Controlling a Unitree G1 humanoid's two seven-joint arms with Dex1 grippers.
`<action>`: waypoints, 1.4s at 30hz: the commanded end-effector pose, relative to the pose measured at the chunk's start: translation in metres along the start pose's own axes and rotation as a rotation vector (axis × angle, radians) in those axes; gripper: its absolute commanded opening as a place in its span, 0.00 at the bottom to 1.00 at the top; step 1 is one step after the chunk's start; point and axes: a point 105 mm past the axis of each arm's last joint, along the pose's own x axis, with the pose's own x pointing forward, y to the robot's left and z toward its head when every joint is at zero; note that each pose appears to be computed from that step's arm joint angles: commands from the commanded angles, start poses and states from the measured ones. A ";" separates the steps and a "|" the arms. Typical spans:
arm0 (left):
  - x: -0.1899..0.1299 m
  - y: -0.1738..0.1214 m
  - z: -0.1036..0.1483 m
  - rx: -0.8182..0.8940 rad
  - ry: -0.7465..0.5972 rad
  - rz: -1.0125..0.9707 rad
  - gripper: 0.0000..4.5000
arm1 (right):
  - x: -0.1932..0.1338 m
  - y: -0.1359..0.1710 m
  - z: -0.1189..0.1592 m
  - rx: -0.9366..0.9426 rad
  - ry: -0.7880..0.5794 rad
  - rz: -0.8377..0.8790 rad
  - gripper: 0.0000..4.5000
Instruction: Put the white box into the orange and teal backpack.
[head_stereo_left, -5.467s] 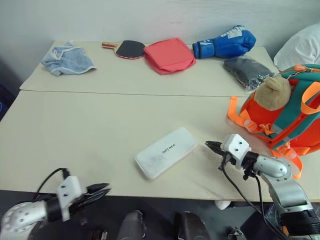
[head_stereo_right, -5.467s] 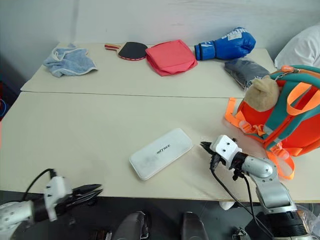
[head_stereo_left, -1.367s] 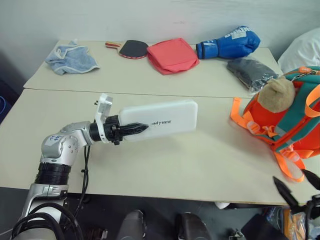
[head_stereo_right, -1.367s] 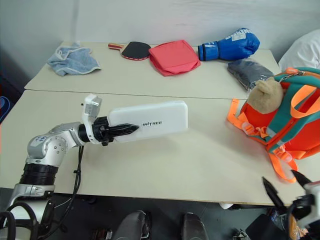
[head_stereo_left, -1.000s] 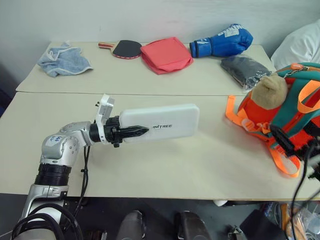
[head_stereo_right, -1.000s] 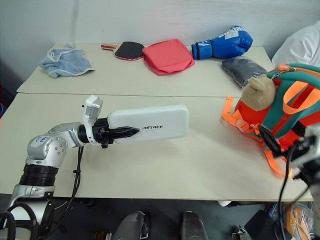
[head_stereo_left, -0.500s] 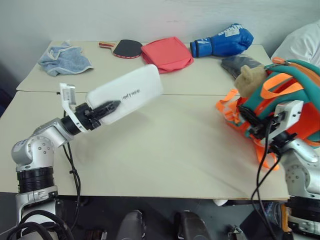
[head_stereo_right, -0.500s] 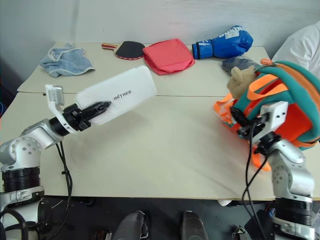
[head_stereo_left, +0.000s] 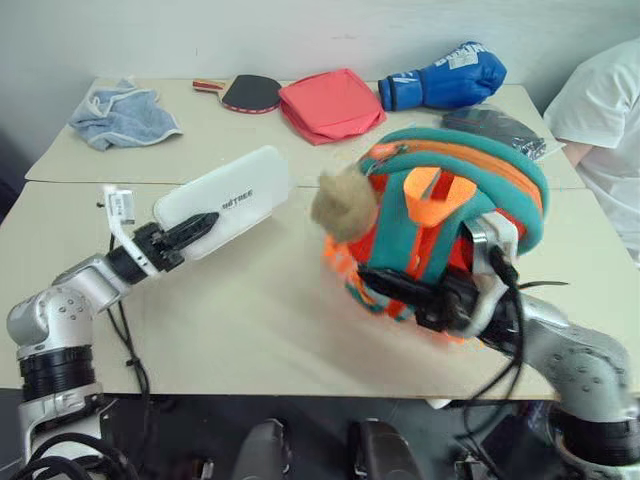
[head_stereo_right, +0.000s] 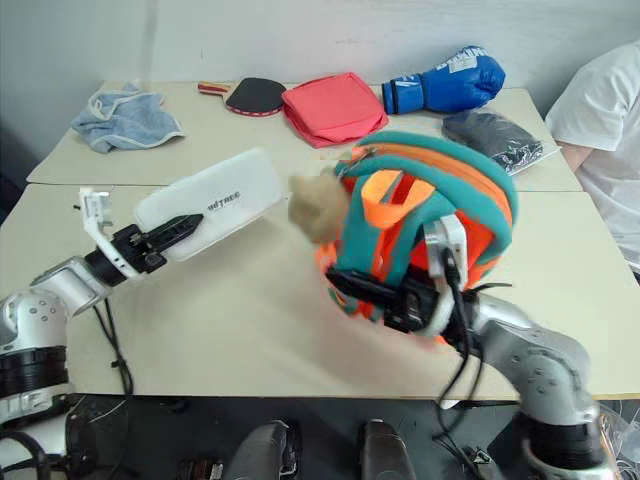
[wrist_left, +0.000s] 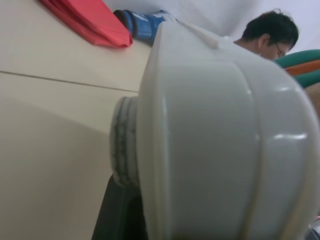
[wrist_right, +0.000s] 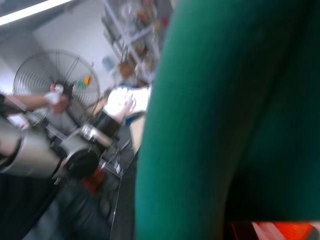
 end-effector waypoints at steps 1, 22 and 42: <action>-0.021 -0.029 0.030 0.087 -0.068 -0.097 0.27 | -0.026 0.005 0.008 -0.010 0.042 -0.050 0.01; 0.052 -0.093 -0.021 0.379 0.222 -0.531 0.27 | -0.037 -0.021 -0.004 -0.089 0.155 -0.176 0.01; 0.208 -0.157 -0.076 0.822 0.474 -0.686 0.27 | -0.025 -0.007 -0.011 -0.106 0.167 -0.148 0.01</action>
